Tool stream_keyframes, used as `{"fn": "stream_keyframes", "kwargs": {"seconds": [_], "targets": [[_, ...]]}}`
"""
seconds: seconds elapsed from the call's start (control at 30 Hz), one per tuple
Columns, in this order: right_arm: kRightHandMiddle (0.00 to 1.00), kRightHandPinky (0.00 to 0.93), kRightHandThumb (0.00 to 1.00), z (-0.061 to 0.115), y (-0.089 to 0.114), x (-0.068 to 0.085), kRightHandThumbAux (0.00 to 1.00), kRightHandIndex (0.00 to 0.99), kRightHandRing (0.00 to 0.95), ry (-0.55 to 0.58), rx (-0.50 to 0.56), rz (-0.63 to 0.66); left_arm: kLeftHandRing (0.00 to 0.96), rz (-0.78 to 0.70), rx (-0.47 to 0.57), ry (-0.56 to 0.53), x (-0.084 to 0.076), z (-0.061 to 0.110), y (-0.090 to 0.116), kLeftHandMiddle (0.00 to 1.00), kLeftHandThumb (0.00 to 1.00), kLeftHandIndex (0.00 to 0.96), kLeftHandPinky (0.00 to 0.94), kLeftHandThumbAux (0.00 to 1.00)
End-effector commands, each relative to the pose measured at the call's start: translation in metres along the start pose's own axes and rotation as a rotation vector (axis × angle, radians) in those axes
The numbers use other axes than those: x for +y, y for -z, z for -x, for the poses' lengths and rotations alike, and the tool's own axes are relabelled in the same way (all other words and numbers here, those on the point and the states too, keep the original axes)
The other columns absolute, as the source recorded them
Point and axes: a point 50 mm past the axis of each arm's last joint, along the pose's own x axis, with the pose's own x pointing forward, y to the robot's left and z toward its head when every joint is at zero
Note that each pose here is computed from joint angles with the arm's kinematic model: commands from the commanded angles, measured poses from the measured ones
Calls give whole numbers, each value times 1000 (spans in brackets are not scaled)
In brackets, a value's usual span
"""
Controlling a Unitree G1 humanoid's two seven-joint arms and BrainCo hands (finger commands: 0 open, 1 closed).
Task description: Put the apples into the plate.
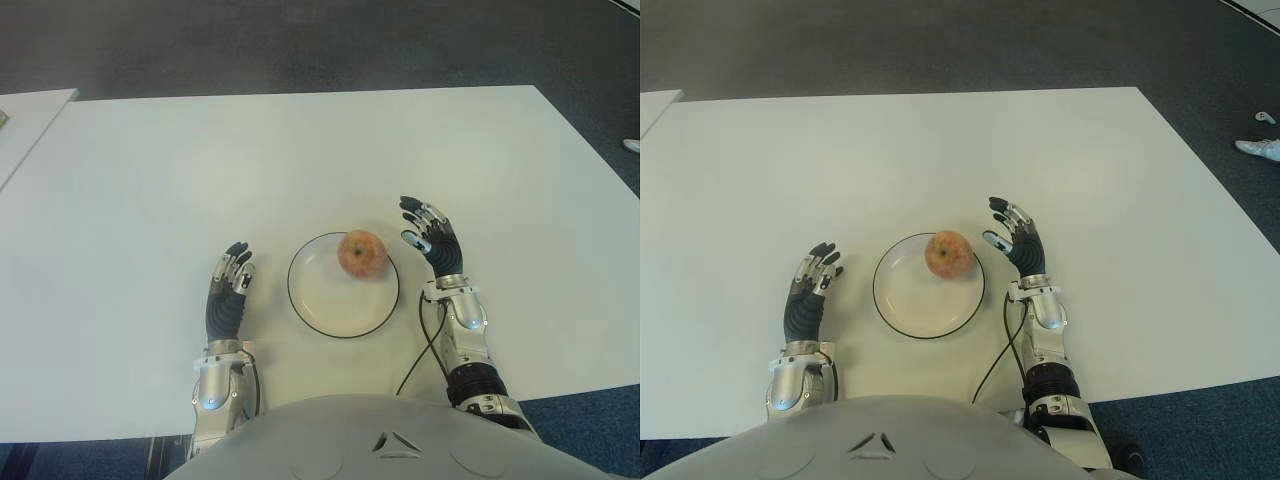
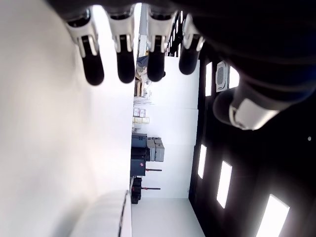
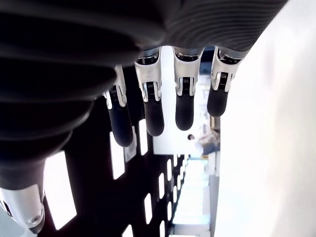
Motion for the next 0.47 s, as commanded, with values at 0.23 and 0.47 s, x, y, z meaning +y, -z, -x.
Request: {"fn": "stream_keyframes", "kwargs": {"seconds": [0.23,0.47], "targets": [[171,170,332,50,-1,13,573,132,151,58,76,-97,177,-23,32,-7,1,1,7,170,54,151,207,490],[119,96,297,60,-21,16,629,41,111,81,111,-69,165,-14,35,-13,0,1,8,165,53,149,201,509]]}}
